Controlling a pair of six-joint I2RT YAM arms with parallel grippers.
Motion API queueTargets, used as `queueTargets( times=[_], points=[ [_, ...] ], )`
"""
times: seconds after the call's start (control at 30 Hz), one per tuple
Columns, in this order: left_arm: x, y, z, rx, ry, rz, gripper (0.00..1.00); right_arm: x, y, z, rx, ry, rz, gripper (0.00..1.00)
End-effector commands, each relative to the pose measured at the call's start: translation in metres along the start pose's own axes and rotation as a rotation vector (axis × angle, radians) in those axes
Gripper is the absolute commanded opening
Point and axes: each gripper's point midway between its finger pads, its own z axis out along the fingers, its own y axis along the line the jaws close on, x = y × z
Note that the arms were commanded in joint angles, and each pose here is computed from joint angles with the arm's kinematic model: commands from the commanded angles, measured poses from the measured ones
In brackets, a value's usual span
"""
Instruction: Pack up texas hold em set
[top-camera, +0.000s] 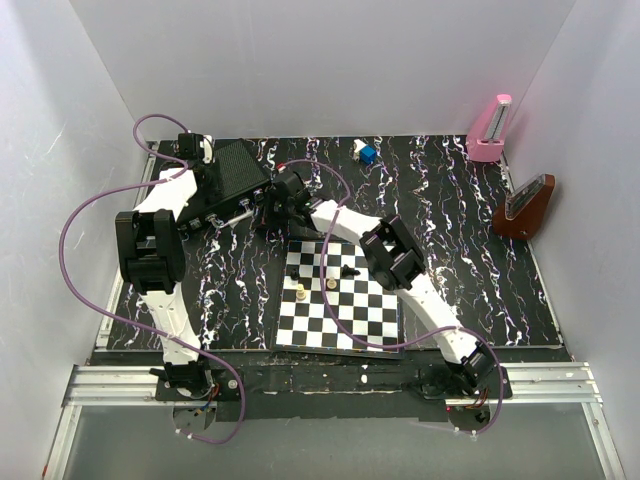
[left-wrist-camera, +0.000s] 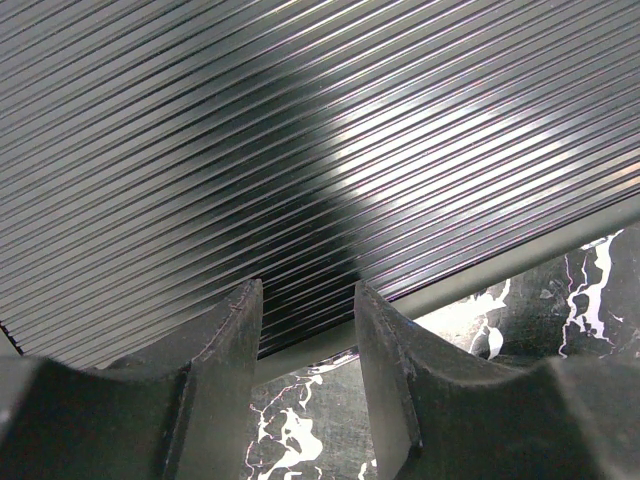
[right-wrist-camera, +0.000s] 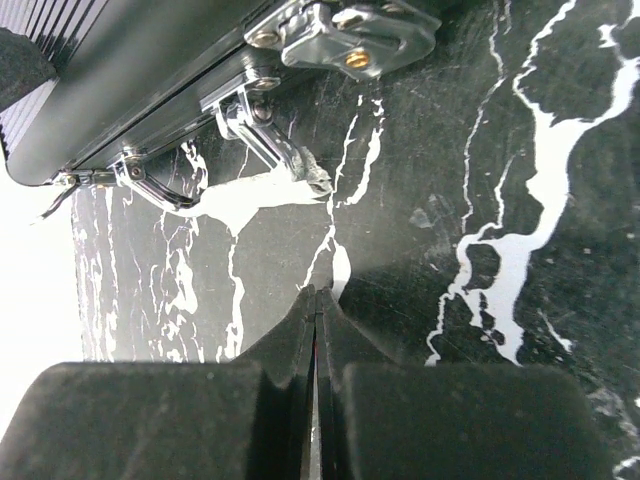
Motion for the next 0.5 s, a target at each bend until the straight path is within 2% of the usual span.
queueTargets(
  times=[0.0,0.17,0.3,0.47],
  points=[
    [0.031,0.0,0.013,-0.003,0.103,0.017,0.4,-0.03,0.025,-0.03,-0.035,-0.056,-0.059,0.01],
    [0.009,-0.004,-0.009,0.024,0.028,0.007,0.45,-0.046,0.045,-0.064,-0.037,-0.105,-0.142,0.01],
    [-0.017,-0.014,-0.039,0.084,-0.075,0.0,0.59,-0.056,0.052,-0.1,-0.014,-0.163,-0.21,0.02],
    [-0.037,-0.027,-0.08,0.099,-0.205,0.055,0.72,-0.055,0.059,-0.151,-0.004,-0.206,-0.29,0.12]
  ],
)
